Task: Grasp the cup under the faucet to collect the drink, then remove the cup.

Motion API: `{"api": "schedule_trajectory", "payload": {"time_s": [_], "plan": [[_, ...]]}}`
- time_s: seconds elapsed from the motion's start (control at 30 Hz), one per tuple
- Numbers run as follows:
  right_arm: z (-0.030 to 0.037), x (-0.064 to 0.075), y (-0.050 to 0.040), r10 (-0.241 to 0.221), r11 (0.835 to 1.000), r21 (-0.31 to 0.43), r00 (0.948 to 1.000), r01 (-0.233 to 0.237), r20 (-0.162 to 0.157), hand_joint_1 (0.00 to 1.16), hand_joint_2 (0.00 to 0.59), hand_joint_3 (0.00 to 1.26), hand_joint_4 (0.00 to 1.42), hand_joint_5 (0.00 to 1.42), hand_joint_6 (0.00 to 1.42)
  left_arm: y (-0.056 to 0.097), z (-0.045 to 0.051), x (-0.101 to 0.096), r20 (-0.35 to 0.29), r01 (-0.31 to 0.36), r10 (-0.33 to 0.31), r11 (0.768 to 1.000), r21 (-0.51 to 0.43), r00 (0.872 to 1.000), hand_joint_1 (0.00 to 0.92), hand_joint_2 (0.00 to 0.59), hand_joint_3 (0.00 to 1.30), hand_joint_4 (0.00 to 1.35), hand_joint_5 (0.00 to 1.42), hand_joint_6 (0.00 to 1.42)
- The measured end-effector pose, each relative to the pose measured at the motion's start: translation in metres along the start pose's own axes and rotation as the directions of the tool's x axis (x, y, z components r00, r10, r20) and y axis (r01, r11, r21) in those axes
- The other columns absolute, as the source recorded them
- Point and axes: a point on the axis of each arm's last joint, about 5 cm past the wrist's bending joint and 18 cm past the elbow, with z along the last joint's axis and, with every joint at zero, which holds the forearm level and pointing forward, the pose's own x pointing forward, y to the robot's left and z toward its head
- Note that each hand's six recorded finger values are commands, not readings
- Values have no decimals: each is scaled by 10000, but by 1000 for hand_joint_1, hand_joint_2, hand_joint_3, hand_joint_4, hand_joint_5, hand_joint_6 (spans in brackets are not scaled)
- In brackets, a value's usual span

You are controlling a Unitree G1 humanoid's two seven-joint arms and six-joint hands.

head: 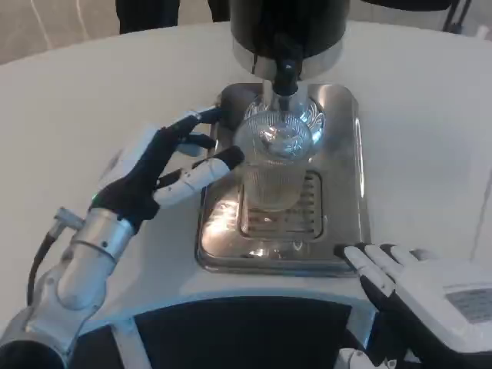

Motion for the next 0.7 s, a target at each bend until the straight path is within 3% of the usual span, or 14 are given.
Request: {"api": "schedule_trajectory", "payload": {"time_s": [0.17, 0.27, 0.4, 0.5, 0.6, 0.67, 0.7], "plan": [[-5, 6, -1, -168, 9992, 359, 9999, 169, -33, 188, 495, 0, 0, 0, 0, 111, -72, -127, -134, -638, 636, 9978, -165, 9979, 77, 87, 325, 288, 407, 402], [-52, -2, -11, -453, 9942, 971, 9987, 472, -223, 186, 499, 0, 0, 0, 0, 203, -107, -239, 91, -783, 781, 9966, 241, 9969, 74, 87, 332, 300, 408, 403], [-106, 30, -97, -1162, 9797, 1586, 9919, 1230, -515, 167, 513, 0, 0, 0, 1, 339, -137, -372, 404, -684, 632, 9874, 1427, 9972, 73, 88, 333, 302, 401, 398], [-133, 78, -195, -1577, 9550, 2446, 9856, 1679, -608, 156, 548, 0, 0, 0, 12, 356, -166, -464, 369, -523, 463, 9814, 1848, 9982, 72, 88, 334, 300, 397, 394], [-186, 110, -248, -1519, 9070, 3860, 9857, 1684, -731, 154, 557, 0, 0, 0, 14, 348, -193, -559, 252, -369, 325, 9800, 1958, 9992, 72, 89, 334, 299, 371, 377], [-231, 131, -269, -1504, 8537, 4935, 9860, 1665, -724, 154, 561, 0, 0, 0, 15, 356, -203, -637, 248, -211, 162, 9767, 2134, 9996, 72, 89, 334, 299, 367, 375], [-261, 152, -282, -1541, 8118, 5594, 9855, 1673, -711, 153, 562, 0, 0, 0, 15, 364, -209, -698, 251, -6, -55, 9721, 2345, 9997, 72, 89, 334, 298, 365, 375]]}}
